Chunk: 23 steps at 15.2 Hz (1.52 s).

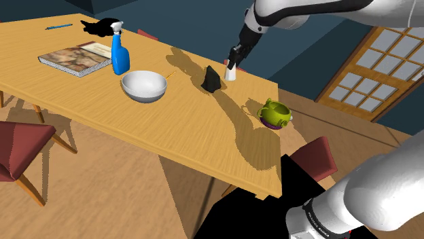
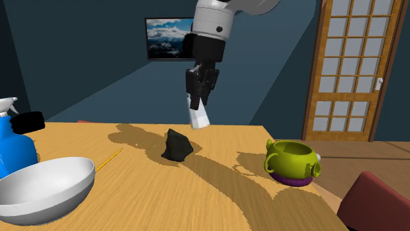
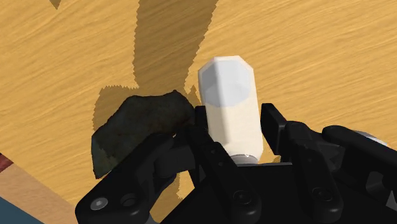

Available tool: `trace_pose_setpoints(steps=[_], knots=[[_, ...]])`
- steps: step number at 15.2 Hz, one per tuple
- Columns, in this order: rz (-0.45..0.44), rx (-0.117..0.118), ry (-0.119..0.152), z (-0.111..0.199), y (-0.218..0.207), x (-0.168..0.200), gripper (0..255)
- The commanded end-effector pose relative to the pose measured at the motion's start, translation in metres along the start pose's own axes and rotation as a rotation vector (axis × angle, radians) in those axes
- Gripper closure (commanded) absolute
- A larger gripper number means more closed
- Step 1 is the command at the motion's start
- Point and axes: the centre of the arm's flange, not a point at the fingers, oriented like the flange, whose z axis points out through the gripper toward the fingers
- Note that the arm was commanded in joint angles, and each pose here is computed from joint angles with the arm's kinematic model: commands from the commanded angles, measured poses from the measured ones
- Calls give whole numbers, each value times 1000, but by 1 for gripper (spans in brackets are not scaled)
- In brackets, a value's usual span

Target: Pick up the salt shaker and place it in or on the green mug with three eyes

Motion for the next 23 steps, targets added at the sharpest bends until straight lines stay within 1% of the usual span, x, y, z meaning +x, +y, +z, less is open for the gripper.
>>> trace_pose_setpoints(steps=[1, 20, 23], knots=[[-1, 0, 0, -9, 13, -21, 255], [-1, 0, 0, -61, 142, -234, 255], [-1, 0, 0, -45, 142, -237, 255]])
